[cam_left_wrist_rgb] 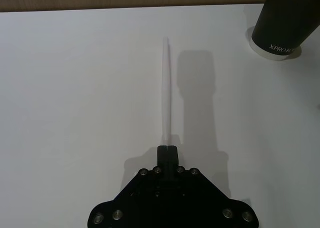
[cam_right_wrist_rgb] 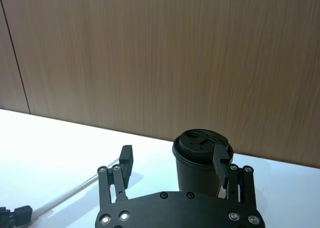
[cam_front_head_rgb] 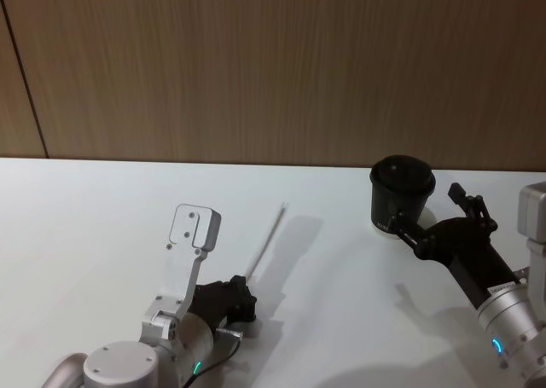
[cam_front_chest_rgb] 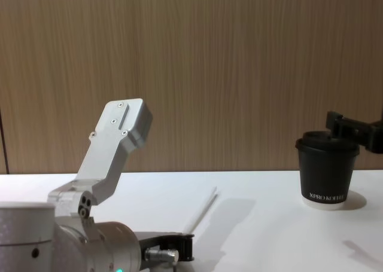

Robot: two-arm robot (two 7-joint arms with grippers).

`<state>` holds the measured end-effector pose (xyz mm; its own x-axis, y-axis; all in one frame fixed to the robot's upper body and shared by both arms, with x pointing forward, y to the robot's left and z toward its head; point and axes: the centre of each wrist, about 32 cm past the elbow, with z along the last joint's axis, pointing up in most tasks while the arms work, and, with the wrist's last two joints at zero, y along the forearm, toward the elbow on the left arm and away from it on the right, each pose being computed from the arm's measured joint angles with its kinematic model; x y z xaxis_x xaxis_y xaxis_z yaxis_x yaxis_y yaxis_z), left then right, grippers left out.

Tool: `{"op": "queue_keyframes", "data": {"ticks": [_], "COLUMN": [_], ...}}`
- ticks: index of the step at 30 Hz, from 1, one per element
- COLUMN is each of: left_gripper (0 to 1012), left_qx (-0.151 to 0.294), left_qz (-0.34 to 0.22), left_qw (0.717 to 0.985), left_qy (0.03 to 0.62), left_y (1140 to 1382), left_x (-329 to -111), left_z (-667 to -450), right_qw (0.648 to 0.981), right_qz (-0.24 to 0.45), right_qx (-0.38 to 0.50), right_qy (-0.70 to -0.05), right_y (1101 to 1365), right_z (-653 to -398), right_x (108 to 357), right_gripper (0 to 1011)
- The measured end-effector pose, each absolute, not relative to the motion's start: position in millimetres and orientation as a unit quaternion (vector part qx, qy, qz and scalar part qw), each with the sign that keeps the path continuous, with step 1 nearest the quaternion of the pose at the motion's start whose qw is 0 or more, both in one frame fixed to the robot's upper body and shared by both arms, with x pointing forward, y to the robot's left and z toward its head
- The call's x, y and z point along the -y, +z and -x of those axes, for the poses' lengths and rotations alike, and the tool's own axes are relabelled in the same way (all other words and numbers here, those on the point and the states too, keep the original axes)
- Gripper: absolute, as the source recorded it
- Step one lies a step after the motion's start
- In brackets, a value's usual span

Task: Pick up the straw with one hand, pass it to the other hand, and insert it into the cup.

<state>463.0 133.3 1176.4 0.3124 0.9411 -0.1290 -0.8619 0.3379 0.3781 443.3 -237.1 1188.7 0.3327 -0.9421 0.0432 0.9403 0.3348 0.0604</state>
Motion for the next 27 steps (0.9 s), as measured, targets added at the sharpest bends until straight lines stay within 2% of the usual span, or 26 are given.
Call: {"op": "queue_keyframes", "data": {"ticks": [7, 27], "left_gripper": [0, 0], "left_qx": [-0.148, -0.028], "left_qz": [-0.120, -0.105], "left_qw": [0.809, 0.849], "left_qy": [0.557, 0.517], "left_y": [1178.3, 1201.9], "left_x": [-133.4, -136.1], "left_z": [-464.2, -473.8], "right_qw": [0.816, 0.816], "right_qz": [-0.012, -0.012], "right_qx": [0.035, 0.035], "right_qy": [-0.577, -0.577], "right_y": [1188.7, 1188.7], "right_z": [-443.3, -443.3], "right_x": [237.1, 237.1], "right_gripper": [1001, 1001]}}
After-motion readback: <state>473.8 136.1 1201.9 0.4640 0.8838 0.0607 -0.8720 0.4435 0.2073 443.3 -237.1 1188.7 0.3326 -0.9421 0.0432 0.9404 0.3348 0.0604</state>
